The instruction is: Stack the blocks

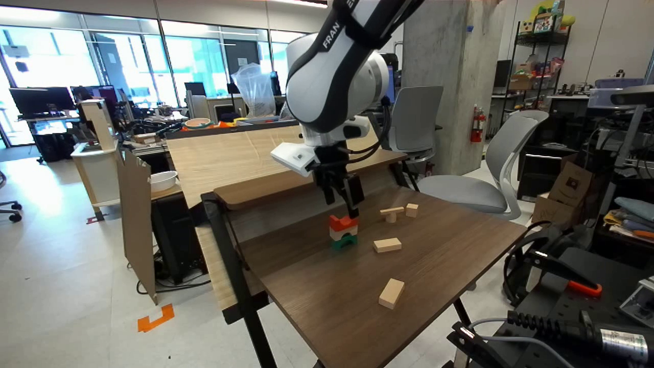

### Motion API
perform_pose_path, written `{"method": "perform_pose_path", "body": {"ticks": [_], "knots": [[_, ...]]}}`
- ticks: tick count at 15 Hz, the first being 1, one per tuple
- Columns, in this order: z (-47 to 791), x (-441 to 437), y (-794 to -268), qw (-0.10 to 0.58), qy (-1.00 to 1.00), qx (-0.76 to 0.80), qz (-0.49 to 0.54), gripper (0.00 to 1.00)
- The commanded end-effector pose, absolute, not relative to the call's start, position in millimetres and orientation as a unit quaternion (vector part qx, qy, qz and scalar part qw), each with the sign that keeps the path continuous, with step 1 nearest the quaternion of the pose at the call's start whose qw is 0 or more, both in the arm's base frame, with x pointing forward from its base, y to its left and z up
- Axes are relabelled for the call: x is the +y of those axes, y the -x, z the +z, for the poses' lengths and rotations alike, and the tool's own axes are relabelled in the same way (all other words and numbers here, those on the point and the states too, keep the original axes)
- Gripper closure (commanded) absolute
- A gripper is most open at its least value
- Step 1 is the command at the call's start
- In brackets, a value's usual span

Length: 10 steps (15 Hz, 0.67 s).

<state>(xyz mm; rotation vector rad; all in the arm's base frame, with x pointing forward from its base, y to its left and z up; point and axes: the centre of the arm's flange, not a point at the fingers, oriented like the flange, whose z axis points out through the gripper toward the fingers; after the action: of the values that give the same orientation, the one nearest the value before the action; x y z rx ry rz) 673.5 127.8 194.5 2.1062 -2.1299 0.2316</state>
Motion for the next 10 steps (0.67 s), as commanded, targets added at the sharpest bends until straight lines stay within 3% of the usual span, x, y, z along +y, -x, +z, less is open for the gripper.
{"method": "perform_pose_path", "body": {"ticks": [1, 9, 10], "knots": [[220, 105, -641, 0.045, -0.693, -0.715, 0.076, 0.00], [213, 55, -610, 0.028, -0.667, -0.741, 0.067, 0.00], [210, 63, -632, 0.040, -0.668, -0.740, 0.073, 0.00]]}}
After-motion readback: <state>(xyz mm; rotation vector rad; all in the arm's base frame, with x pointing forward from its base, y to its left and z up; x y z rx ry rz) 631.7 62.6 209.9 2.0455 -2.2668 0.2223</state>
